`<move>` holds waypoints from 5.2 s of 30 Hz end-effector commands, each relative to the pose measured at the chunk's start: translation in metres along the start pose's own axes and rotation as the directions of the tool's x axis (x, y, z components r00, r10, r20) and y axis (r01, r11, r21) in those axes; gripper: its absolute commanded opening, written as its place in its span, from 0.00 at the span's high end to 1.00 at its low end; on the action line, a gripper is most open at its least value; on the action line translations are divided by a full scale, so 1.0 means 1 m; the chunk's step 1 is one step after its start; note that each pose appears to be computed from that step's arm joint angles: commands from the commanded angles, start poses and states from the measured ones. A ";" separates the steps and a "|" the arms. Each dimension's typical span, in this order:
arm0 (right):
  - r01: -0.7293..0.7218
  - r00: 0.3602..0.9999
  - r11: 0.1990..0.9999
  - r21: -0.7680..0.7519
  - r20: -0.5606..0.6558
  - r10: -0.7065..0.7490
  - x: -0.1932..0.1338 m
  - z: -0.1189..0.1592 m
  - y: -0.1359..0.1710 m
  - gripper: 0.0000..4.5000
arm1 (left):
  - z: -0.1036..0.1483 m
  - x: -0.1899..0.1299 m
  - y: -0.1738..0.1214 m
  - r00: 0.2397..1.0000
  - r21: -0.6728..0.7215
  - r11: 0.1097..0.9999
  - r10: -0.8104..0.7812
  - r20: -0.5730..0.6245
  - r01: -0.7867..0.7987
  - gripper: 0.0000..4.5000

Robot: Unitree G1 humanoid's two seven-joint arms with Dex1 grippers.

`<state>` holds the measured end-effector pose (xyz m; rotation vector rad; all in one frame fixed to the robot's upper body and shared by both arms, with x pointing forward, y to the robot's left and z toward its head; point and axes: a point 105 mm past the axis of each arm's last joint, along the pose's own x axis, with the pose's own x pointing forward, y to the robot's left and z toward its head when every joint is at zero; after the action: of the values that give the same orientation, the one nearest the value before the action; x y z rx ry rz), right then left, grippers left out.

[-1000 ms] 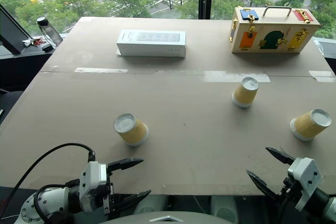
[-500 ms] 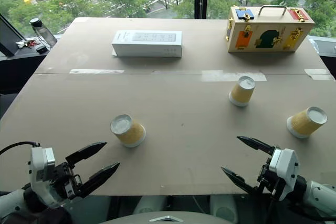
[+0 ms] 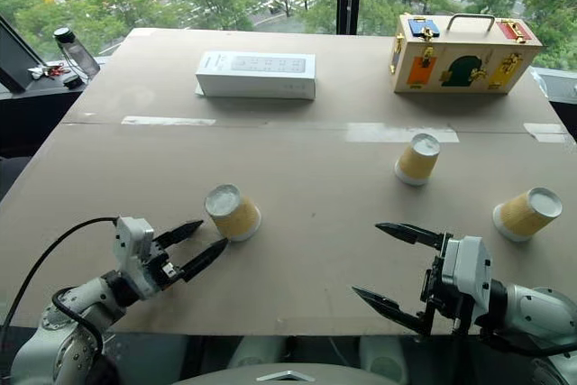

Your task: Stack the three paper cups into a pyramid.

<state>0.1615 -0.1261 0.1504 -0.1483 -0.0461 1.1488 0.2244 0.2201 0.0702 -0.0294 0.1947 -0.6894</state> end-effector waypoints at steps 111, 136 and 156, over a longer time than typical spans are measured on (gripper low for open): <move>0.383 0.911 0.924 -0.002 -0.164 -0.378 0.062 -0.013 -0.098 0.51 | 0.083 0.006 -0.031 0.867 0.083 0.877 -0.481 0.130 0.474 0.00; 0.158 0.963 0.979 -0.125 -0.199 -0.181 0.124 -0.022 -0.087 0.51 | 0.079 -0.013 -0.029 0.876 0.155 0.874 -0.475 0.078 0.460 0.00; 0.580 0.808 0.807 -0.111 -0.052 -0.588 0.034 0.045 -0.173 0.01 | 0.099 0.000 -0.039 0.849 0.181 0.853 -0.514 0.121 0.490 0.00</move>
<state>0.3181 -0.1465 0.2176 -0.2266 -0.0631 0.5977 0.2209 0.1912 0.1618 -0.0114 0.0036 -1.1938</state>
